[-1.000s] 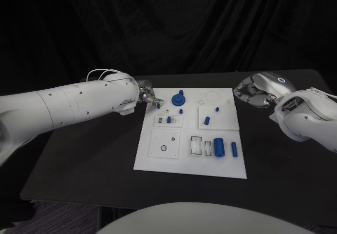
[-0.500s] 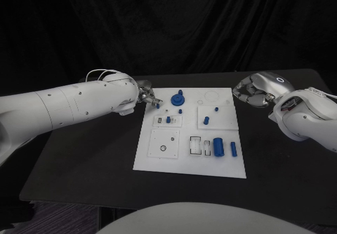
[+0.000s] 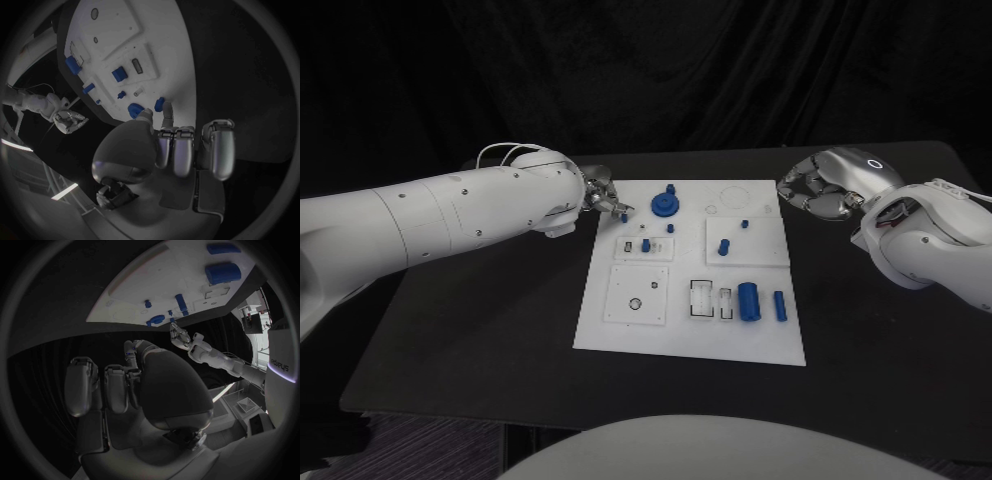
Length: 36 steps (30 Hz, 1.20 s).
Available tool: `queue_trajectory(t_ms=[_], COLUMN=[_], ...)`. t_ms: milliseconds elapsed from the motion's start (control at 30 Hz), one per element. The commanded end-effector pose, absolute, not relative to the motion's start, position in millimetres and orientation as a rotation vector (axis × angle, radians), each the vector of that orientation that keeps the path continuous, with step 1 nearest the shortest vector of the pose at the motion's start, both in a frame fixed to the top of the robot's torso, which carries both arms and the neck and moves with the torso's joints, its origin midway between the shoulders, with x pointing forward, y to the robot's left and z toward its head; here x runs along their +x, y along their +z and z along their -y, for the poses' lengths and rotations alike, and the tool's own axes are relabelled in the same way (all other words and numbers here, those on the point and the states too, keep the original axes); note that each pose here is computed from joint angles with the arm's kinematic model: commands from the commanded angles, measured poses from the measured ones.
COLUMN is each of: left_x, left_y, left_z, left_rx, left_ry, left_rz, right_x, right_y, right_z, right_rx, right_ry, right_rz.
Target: Assemble the parts on the task board
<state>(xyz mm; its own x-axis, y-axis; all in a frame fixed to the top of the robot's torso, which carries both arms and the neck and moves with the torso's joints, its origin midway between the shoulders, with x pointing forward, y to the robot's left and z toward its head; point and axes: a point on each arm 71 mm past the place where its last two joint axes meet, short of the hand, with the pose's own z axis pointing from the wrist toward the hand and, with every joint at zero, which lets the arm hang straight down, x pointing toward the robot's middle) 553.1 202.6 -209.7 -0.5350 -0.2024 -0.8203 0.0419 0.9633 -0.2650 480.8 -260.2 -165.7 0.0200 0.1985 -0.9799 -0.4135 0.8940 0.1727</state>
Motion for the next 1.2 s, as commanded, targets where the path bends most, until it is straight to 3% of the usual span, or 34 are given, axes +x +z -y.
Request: queue_trajectory(t_ms=[33,1200], left_x=[552.4,552.5], left_y=[-210.9,-215.4], left_z=[-200.1,-198.4], left_rx=[-0.104,-0.082], left_ry=[-0.334,-0.354], left_rz=[-2.124,-2.144], right_x=[480.6,480.6], right_y=[-167.1,-167.4], right_z=[260.6,260.2], right_rx=[-0.171,-0.172], right_ry=[0.466,0.466], right_rz=[-1.489,-1.493])
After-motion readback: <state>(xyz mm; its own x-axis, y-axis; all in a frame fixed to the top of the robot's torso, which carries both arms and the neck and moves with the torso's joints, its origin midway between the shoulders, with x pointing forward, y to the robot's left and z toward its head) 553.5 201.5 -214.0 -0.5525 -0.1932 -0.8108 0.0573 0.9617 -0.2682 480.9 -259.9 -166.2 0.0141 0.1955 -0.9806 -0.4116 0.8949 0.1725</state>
